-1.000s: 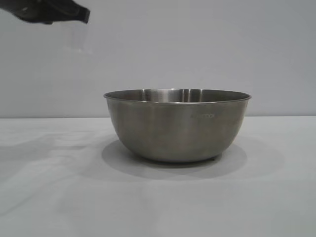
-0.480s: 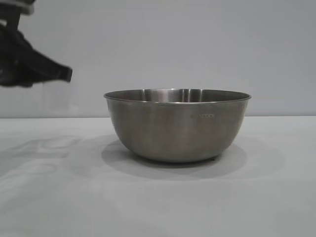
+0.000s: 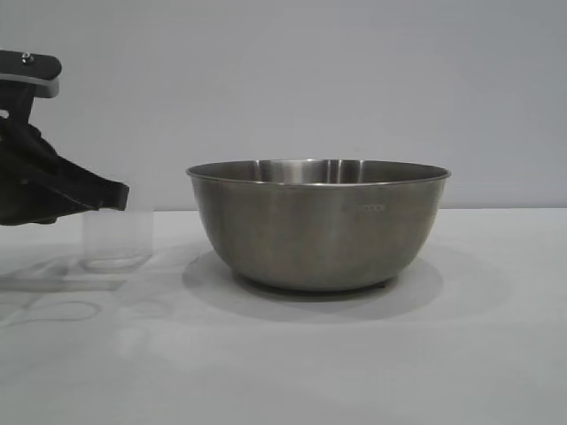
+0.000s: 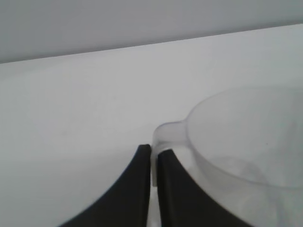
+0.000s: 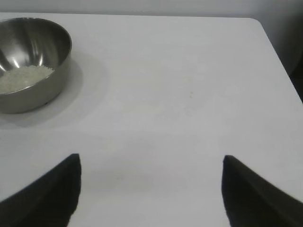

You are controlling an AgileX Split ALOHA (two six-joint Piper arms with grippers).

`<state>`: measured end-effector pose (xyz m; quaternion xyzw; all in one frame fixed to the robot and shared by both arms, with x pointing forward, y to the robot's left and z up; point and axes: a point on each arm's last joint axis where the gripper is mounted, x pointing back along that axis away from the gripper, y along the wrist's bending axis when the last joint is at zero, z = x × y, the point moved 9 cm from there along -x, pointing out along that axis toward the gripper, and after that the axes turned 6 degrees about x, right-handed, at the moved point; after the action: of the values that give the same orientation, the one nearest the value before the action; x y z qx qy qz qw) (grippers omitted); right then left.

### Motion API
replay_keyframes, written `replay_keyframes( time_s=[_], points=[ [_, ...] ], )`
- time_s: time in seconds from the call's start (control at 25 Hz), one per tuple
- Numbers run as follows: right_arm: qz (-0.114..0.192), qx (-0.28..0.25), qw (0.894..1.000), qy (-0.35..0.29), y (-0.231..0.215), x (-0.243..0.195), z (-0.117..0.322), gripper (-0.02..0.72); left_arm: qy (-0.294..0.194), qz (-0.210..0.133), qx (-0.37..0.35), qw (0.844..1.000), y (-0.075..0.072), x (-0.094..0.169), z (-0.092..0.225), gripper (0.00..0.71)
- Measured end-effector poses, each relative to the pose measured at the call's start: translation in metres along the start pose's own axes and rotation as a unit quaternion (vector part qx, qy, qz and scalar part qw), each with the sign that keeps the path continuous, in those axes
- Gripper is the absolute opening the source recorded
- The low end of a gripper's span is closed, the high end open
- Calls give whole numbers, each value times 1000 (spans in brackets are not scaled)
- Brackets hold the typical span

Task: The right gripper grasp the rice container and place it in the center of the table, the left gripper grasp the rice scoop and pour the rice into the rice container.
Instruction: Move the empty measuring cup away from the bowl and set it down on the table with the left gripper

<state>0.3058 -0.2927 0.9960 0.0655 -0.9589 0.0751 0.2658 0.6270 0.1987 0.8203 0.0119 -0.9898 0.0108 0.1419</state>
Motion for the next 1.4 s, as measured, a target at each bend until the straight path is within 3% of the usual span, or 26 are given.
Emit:
replay_keyframes(
  time_s=[0.04, 0.16, 0.28, 0.32, 0.72, 0.92, 1.4],
  points=[
    [0, 0, 1000, 0, 0, 0, 0, 563, 3, 3, -1, 1000, -1, 0, 1, 115],
    [0, 0, 1000, 0, 0, 0, 0, 563, 3, 5, -2, 1000, -2, 0, 1, 226],
    [0, 0, 1000, 0, 0, 0, 0, 563, 6, 7, -4, 1000, -2, 1, 3, 218],
    [0, 0, 1000, 0, 0, 0, 0, 563, 8, 8, -6, 1000, -1, 2, 4, 258],
    [0, 0, 1000, 0, 0, 0, 0, 563, 39, 8, -13, 999, 11, 27, 17, 244],
    [0, 0, 1000, 0, 0, 0, 0, 563, 35, 41, -23, 998, 7, 45, 7, 244],
    [0, 0, 1000, 0, 0, 0, 0, 563, 28, 88, -24, 995, 12, 96, -10, 244]
  ],
)
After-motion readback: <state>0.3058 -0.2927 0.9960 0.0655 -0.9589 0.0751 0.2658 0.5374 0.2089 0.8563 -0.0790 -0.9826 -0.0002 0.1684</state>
